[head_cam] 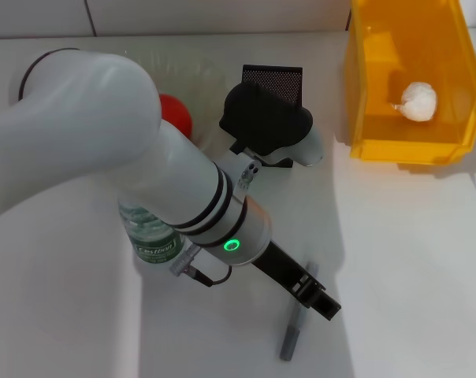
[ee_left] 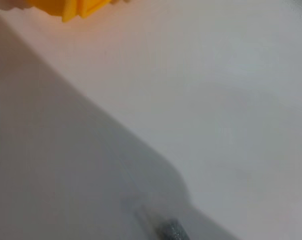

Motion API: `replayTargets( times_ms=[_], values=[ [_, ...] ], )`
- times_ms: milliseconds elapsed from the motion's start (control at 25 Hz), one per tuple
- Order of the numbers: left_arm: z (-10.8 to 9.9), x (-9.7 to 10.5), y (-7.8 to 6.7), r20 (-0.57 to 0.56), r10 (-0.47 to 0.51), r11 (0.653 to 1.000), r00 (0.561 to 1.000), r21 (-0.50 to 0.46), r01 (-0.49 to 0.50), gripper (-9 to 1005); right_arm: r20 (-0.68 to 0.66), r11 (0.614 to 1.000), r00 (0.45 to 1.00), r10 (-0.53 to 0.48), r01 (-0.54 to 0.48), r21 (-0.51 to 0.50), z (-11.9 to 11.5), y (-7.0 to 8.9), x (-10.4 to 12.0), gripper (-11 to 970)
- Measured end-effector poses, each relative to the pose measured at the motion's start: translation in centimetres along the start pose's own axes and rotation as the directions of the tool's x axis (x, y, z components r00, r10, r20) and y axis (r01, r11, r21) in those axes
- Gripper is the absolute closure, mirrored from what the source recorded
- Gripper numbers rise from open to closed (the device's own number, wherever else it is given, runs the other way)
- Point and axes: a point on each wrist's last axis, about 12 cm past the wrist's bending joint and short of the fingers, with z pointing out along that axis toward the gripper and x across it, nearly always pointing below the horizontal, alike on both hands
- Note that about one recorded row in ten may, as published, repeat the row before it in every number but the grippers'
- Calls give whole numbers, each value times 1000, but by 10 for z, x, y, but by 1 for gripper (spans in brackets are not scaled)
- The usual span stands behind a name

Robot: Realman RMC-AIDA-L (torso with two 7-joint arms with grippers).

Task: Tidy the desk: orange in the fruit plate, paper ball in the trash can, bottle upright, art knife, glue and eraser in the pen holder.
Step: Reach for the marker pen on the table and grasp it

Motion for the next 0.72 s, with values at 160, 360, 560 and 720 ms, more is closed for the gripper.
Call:
replayTargets(
  times_ms=[160,360,560,720],
  values=[
    [0,0,0,0,2,1000,1000,-4,-2,282,1,1000,1000,0,0,-1,1,0,0,348],
    [1,1,0,-8,10,1000,1000,-9,-10,285,2,1000,1000,-2,2,-3,1,0,-1,348],
    [2,2,1,-14,19,1000,1000,-22,-20,337,3,1000,1000,-4,4,-3,3,-1,-1,348],
    [-1,1,2,-25,71,995,997,-71,-73,411,-1,1000,1000,-3,3,8,4,-2,0,348]
  ],
)
